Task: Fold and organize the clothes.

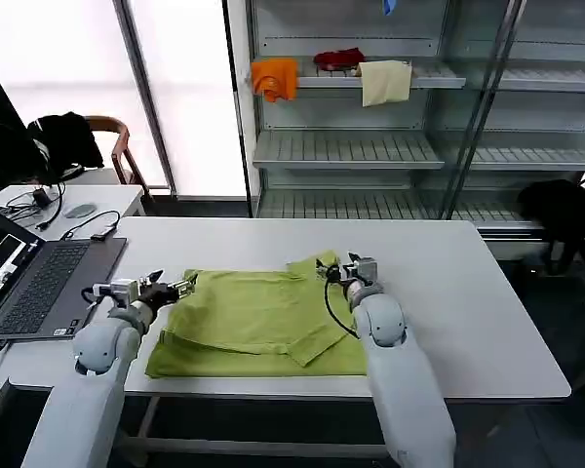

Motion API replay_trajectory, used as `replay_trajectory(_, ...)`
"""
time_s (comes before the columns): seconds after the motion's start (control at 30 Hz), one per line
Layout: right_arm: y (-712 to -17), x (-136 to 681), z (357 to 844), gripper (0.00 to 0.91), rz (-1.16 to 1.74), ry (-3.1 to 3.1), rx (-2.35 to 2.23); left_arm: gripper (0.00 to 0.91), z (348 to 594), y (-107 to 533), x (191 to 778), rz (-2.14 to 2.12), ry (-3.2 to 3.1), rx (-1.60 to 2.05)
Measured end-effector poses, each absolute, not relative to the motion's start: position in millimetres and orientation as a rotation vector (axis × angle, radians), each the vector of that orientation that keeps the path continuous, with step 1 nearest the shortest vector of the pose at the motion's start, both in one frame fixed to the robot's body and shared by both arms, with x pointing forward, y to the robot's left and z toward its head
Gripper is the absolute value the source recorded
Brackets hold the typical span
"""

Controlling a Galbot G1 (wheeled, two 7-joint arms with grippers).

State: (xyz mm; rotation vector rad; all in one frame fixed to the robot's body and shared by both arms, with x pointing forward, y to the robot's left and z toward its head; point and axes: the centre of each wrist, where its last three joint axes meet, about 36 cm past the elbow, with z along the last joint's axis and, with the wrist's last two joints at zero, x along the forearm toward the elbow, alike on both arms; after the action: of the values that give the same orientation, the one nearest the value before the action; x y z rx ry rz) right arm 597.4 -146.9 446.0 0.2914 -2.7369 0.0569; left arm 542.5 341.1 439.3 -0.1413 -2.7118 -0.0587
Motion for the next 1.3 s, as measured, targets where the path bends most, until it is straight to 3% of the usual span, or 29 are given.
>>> replay_trajectory(0.4, -144, 616, 434, 0.907, 0.062, -2.687, 0.269, 0.887, 429, 337, 562, -0.053, -2.676, -0.138)
replay_trajectory(0.43, -143, 617, 434, 0.856, 0.063, -2.684, 0.269, 0.675, 429, 337, 564, -0.051, -2.675, -0.136)
replay_trajectory(0.47, -143, 618, 433, 0.806, 0.063, -2.681, 0.268, 0.564, 429, 337, 565, -0.048, -2.673, -0.134)
replay_trajectory(0.5, -142, 619, 432, 0.756, 0.064, -2.677, 0.268, 0.252, 428, 338, 567, -0.047, -2.670, -0.130)
replay_trajectory(0.53, -141, 619, 431, 0.554, 0.065, -2.675, 0.269, 0.151, 427, 339, 568, -0.044, -2.667, -0.128)
replay_trajectory(0.57, -141, 620, 430, 0.161, 0.067, -2.672, 0.271, 0.020, 425, 340, 569, -0.042, -2.662, -0.126)
replay_trajectory(0.63, -140, 620, 428, 0.000, 0.075, -2.668, 0.273, 0.010, 423, 341, 569, -0.035, -2.654, -0.126)
replay_trajectory(1.3, -133, 610, 423, 0.000, 0.074, -2.663, 0.310, 0.000, 413, 336, 560, -0.057, -2.657, -0.188)
